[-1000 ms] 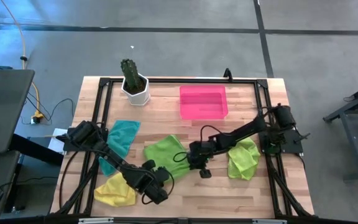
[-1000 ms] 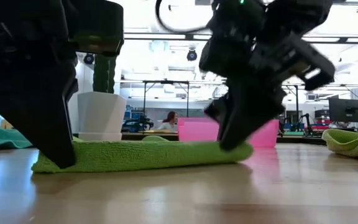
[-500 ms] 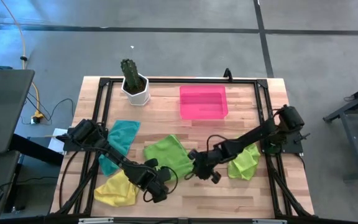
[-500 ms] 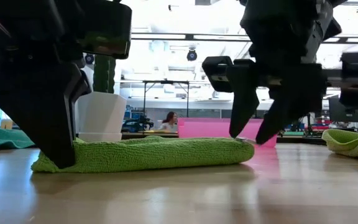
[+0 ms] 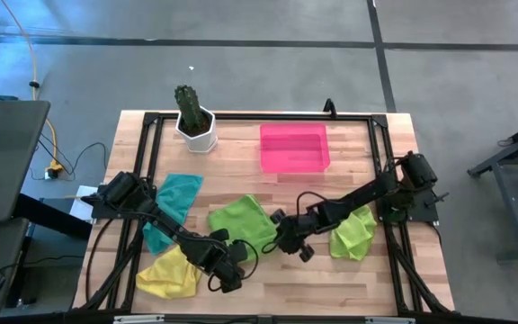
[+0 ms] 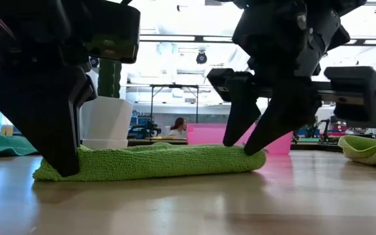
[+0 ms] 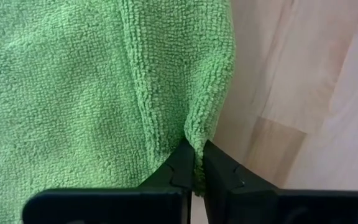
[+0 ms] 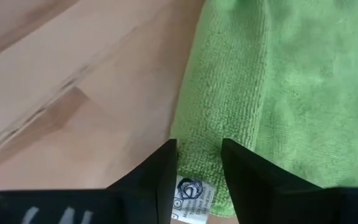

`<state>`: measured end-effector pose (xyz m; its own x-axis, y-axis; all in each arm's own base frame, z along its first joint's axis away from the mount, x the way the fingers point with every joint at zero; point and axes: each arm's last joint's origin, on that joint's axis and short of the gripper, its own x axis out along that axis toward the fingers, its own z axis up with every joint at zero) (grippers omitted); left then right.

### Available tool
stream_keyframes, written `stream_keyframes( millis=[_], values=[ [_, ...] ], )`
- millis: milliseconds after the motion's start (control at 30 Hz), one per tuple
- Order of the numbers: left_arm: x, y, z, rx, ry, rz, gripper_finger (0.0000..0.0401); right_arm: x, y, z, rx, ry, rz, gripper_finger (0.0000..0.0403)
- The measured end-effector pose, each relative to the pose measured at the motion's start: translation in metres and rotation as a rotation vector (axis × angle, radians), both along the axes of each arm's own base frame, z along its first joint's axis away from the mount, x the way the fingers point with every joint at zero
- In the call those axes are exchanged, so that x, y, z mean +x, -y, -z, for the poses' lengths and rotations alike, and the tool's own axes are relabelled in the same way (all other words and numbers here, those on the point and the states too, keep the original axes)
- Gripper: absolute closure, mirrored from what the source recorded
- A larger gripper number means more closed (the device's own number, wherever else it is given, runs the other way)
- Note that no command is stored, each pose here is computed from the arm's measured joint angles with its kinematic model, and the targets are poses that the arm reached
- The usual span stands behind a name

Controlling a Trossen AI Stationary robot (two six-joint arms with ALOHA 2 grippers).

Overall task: Roll microfiber towels into tight, uniform cylinder then place into a basket
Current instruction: Roll the green microfiber cloth

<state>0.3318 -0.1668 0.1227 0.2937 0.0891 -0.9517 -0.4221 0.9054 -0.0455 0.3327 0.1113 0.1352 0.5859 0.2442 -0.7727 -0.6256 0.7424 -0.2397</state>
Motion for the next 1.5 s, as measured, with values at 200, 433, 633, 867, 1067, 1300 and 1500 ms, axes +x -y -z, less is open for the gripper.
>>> stream_keyframes(
  millis=[200,433,633,867,1067,1300,1500],
  values=[
    [0.000,0.000,0.000,-0.003,0.002,-0.012,0.0393,0.000,0.000,0.002,0.005,-0.015,0.022,0.0233],
    [0.000,0.000,0.000,-0.008,0.005,-0.027,0.0392,0.003,0.001,0.017,-0.004,-0.042,0.027,0.0165],
    [0.000,0.000,0.000,-0.008,0.007,-0.030,0.0392,0.005,0.005,0.018,0.011,-0.047,0.080,0.0180],
    [0.001,0.001,0.000,-0.014,0.014,-0.034,0.0391,0.005,0.012,0.020,0.069,-0.101,0.185,0.0300],
    [0.002,0.002,-0.002,-0.043,0.022,-0.033,0.0391,0.006,0.014,0.020,0.116,-0.125,0.224,0.0393],
    [0.011,0.007,-0.014,-0.078,0.019,0.038,0.0391,0.015,0.025,0.012,0.469,-0.312,0.281,0.0392],
    [0.013,0.007,-0.016,-0.161,-0.009,0.007,0.0391,0.022,0.040,0.006,0.600,-0.356,0.373,0.0395]
  ],
)
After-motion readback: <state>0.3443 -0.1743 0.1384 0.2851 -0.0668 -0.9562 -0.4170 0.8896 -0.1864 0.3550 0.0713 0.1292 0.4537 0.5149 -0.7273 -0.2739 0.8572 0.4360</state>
